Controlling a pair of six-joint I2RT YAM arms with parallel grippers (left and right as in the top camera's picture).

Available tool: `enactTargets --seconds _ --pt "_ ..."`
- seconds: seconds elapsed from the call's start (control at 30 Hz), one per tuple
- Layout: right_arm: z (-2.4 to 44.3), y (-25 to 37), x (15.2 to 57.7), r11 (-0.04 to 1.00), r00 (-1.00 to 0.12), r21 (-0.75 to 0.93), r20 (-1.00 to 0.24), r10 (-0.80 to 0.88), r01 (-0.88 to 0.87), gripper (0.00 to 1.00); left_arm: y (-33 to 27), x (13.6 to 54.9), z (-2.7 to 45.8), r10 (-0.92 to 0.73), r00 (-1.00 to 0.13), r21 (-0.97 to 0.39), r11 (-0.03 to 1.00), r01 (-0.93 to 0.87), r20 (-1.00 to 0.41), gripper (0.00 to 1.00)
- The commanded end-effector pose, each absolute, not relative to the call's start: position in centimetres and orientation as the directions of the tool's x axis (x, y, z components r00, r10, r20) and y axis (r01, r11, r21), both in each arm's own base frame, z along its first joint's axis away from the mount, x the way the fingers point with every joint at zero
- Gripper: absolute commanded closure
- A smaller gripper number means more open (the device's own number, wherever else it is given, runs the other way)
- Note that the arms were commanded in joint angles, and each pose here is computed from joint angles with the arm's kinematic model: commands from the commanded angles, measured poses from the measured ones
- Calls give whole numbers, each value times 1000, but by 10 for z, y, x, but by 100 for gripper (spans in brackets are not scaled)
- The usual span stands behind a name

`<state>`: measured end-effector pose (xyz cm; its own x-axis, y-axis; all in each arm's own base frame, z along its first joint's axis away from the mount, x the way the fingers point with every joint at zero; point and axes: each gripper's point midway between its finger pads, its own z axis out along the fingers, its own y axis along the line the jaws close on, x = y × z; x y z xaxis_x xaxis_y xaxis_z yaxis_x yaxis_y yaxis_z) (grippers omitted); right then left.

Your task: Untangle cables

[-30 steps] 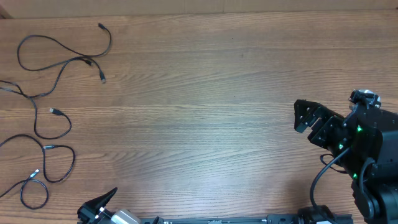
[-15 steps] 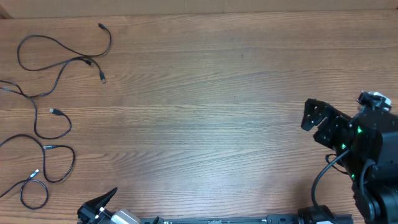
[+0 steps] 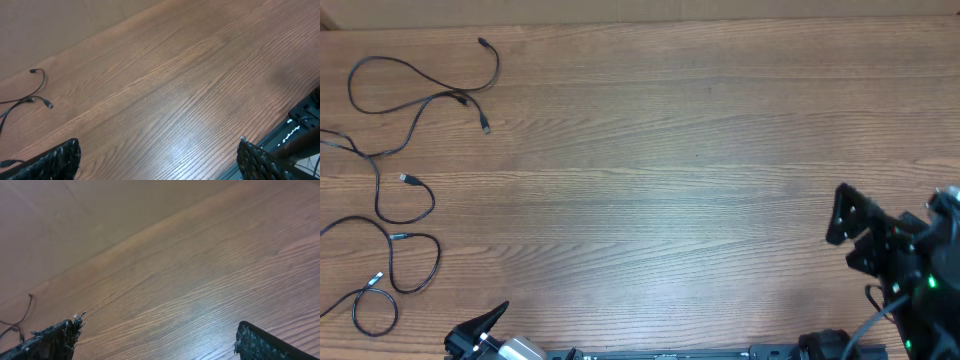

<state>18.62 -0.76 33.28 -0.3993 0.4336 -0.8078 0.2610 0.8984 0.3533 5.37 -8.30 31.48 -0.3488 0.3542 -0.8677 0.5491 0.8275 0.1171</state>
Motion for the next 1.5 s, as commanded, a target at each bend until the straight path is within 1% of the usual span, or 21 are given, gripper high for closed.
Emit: enactTargets --seconds 0.0,0.4,1.07,1.1,1.47 --pt "340 -12 177 916 -370 321 -842 393 243 0 -85 50 318 353 -331 120 821 558 -875 0" --pt "350 -12 180 914 -330 335 -857 396 227 0 -85 50 318 352 -331 120 822 557 -875 0" --pt "350 -12 180 914 -331 335 -856 396 227 0 -85 50 318 352 -331 120 822 557 -875 0" --pt "350 -12 180 914 -331 335 -856 396 227 0 -85 50 318 353 -331 120 821 558 -875 2" --pt "350 -11 180 915 -332 335 -856 395 226 0 -85 50 318 353 -331 120 821 558 -875 0"
